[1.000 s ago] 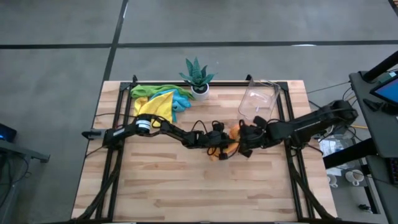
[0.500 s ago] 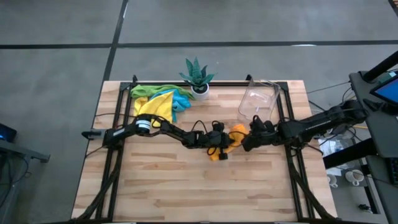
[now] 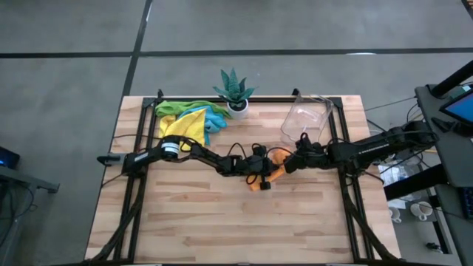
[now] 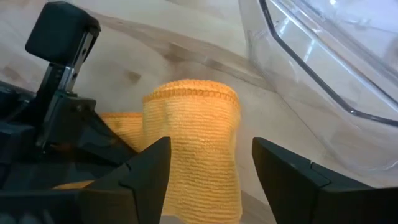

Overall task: Roll microfiber towels into tight, uniform cylinder then place into a basket
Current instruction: Roll the orange microfiber cloth

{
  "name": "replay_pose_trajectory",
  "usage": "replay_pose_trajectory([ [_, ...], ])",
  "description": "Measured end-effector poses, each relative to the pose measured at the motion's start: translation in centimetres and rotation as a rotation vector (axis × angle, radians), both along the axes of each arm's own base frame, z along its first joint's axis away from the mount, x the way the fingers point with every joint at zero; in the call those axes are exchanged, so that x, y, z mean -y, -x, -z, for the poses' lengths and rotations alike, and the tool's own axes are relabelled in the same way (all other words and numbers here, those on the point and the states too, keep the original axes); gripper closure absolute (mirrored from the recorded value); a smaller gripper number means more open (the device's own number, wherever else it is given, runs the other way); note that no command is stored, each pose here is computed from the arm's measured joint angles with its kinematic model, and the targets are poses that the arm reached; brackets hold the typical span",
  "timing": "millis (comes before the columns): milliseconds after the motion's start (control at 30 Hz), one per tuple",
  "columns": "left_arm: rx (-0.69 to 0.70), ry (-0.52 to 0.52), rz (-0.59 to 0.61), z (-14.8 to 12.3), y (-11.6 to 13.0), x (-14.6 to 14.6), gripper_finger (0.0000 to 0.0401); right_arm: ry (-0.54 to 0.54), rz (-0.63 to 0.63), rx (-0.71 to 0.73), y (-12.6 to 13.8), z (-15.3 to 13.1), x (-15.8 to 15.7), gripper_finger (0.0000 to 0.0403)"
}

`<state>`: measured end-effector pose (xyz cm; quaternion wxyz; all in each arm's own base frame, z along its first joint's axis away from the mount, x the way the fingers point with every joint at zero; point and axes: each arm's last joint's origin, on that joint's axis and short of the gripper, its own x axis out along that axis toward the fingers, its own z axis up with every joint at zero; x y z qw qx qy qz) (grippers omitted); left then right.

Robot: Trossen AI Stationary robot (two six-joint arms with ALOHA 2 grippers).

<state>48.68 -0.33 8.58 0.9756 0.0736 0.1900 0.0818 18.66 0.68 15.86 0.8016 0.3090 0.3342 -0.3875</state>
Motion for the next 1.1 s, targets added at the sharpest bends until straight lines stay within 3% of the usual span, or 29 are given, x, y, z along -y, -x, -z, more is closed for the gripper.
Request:
replay_pose_trajectory([
  [567, 0.001, 0.000, 0.000, 0.0, 0.0, 0.0, 0.0401, -0.034, 0.011, 0.000, 0.0, 0.1, -0.1, 0.0199],
  [700, 0.000, 0.001, 0.002, 0.0, 0.0, 0.0, 0.0401, -0.038, -0.057, -0.015, -0.4, -0.8, -0.2, 0.0199],
  [967, 0.000, 0.001, 0.003, 0.0, 0.0, 0.0, 0.0401, 0.080, -0.236, -0.021, -2.1, -5.1, -1.1, 0.0200],
  [1100, -0.001, 0.001, 0.003, 0.0, 0.0, 0.0, 0.0401, 0.043, -0.295, -0.125, -1.4, -5.1, -1.6, 0.0215],
])
